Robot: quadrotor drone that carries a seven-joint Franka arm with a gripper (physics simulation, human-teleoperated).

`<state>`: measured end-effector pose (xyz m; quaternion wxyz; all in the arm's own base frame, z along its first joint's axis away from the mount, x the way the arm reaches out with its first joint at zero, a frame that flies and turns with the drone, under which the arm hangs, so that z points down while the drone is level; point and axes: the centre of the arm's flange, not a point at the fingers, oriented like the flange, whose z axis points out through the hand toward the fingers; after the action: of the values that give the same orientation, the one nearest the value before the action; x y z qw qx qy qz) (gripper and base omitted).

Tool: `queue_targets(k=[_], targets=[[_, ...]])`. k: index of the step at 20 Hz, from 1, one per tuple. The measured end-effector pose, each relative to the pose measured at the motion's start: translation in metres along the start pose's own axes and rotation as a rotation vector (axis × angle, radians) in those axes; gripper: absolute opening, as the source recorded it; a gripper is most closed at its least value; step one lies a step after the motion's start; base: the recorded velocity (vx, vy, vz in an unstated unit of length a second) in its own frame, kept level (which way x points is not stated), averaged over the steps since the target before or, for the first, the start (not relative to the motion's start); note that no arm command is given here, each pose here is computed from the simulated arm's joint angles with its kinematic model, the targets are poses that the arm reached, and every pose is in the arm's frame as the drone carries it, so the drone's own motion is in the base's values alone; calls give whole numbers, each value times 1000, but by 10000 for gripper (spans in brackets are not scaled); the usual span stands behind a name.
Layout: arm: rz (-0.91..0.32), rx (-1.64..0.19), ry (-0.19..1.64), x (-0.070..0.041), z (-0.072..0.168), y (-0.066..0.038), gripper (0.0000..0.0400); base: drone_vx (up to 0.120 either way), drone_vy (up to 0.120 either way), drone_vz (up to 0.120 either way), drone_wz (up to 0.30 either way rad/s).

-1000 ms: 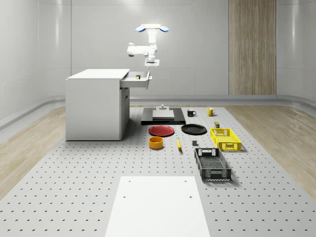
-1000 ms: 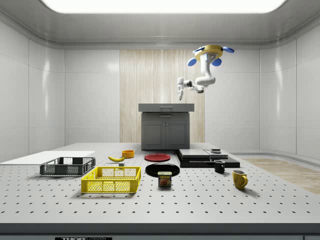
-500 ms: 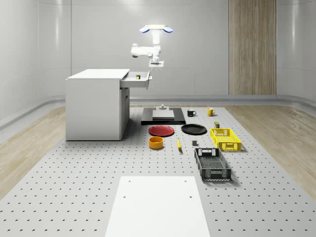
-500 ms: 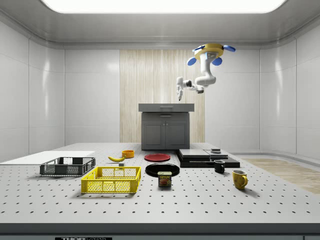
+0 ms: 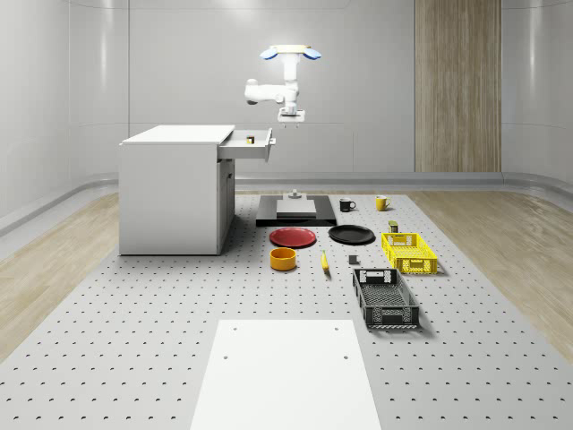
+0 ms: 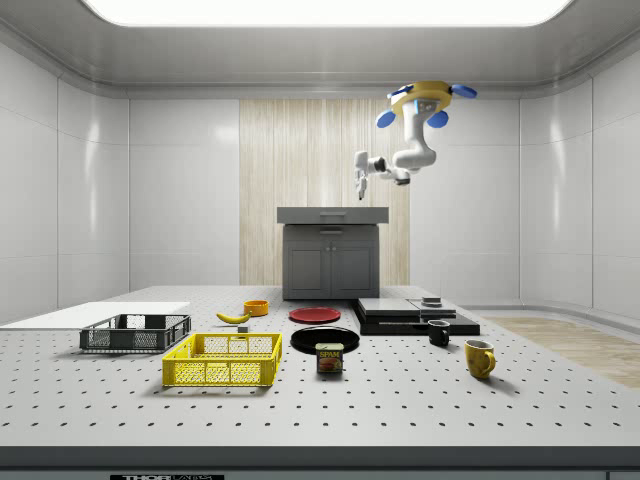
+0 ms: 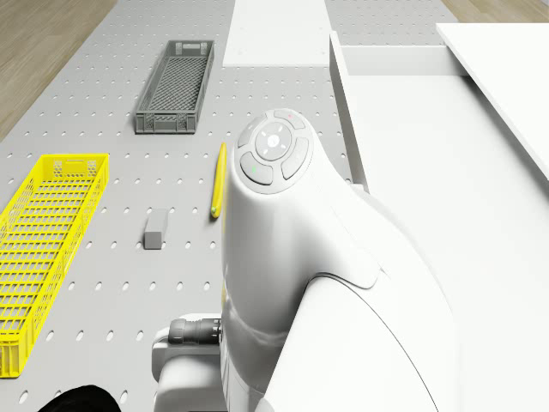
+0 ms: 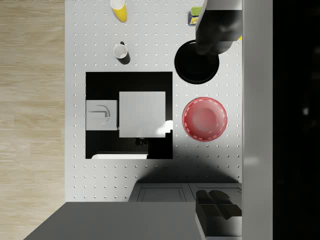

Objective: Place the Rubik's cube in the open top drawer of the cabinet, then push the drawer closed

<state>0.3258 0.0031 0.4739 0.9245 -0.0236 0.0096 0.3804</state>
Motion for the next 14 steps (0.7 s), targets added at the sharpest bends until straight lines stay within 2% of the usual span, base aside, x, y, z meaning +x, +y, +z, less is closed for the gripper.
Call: queue_targets(k=[1,3,6,8,11,13,14], targets=[[-7,-104,108,-7,2,0,400,0,120,0,0],[29,-299,308,-26,10,-19,400,0,0,0,0],[76,-582,558,-40,33,-42,400,0,0,-120,0],[58,-726,701,-53,49,-55,400,0,-100,-120,0],[37,-871,850,-64,66,-67,400,0,-120,-120,0],[27,-933,915,-68,74,-71,400,0,-80,-120,0],[23,-957,940,-70,77,-73,400,0,-80,0,0]])
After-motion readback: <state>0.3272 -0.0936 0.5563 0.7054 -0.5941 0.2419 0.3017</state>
